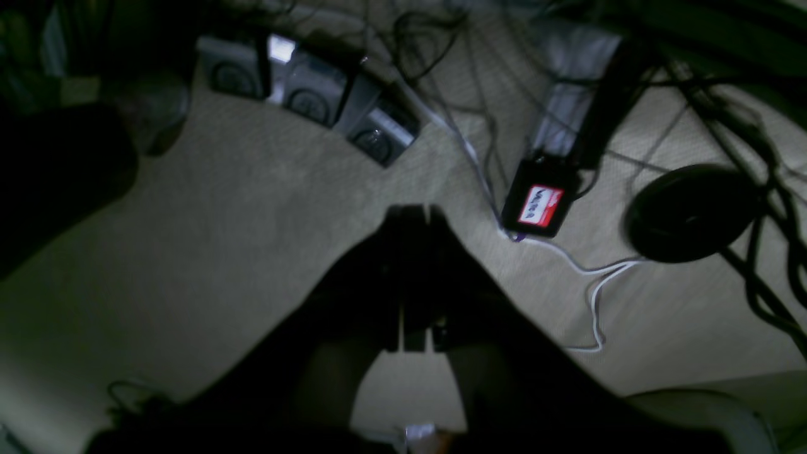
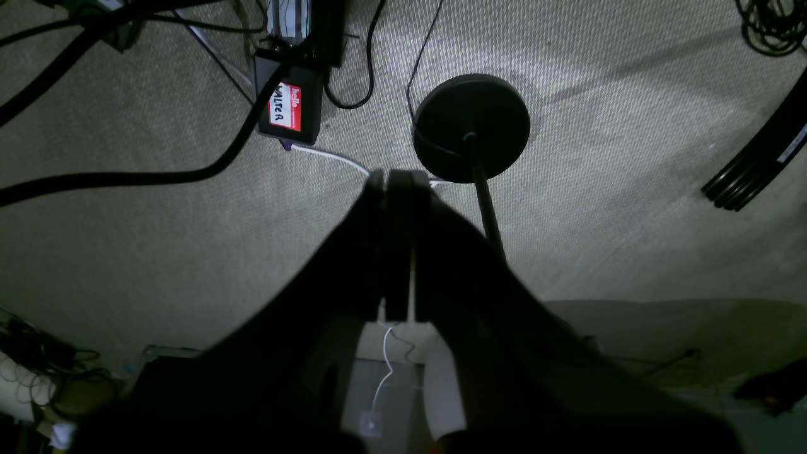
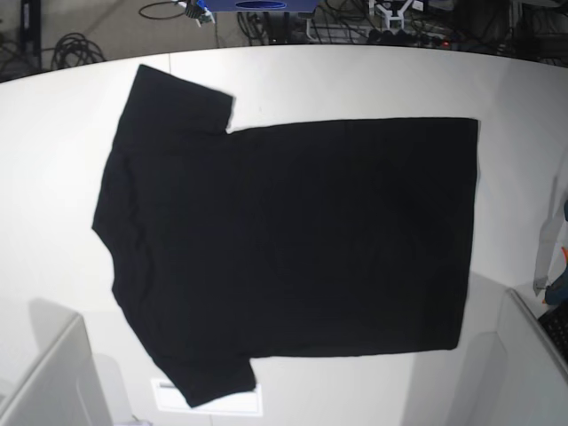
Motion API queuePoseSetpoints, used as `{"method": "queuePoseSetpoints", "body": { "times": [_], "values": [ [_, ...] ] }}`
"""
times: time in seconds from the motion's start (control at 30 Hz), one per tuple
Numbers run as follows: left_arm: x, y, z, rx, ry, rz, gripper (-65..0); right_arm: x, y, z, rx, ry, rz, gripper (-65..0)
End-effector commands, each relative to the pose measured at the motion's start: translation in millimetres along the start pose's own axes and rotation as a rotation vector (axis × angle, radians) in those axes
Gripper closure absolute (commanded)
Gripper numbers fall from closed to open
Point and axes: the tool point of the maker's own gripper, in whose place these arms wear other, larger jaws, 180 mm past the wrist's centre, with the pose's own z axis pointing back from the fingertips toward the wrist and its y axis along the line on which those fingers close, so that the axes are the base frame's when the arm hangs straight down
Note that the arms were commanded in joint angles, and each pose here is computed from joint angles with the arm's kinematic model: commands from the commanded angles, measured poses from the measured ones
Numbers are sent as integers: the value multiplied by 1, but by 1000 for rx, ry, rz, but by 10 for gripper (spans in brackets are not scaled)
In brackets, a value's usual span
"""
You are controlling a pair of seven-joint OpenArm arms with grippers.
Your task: Fold the T-shirt properly
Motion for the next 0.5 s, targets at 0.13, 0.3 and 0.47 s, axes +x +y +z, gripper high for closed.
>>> {"method": "queuePoseSetpoints", "body": {
  "times": [0.13, 0.3, 0.47],
  "values": [
    [20, 15, -1, 27, -40, 1, 0, -1, 11, 0, 17, 1, 1, 0],
    [14, 12, 0, 20, -30, -60, 0, -4, 10, 0, 15, 5, -2, 0],
    [-25, 17, 2, 4, -1, -230, 0, -13, 11, 1, 16, 19, -11, 0]
  ]
}}
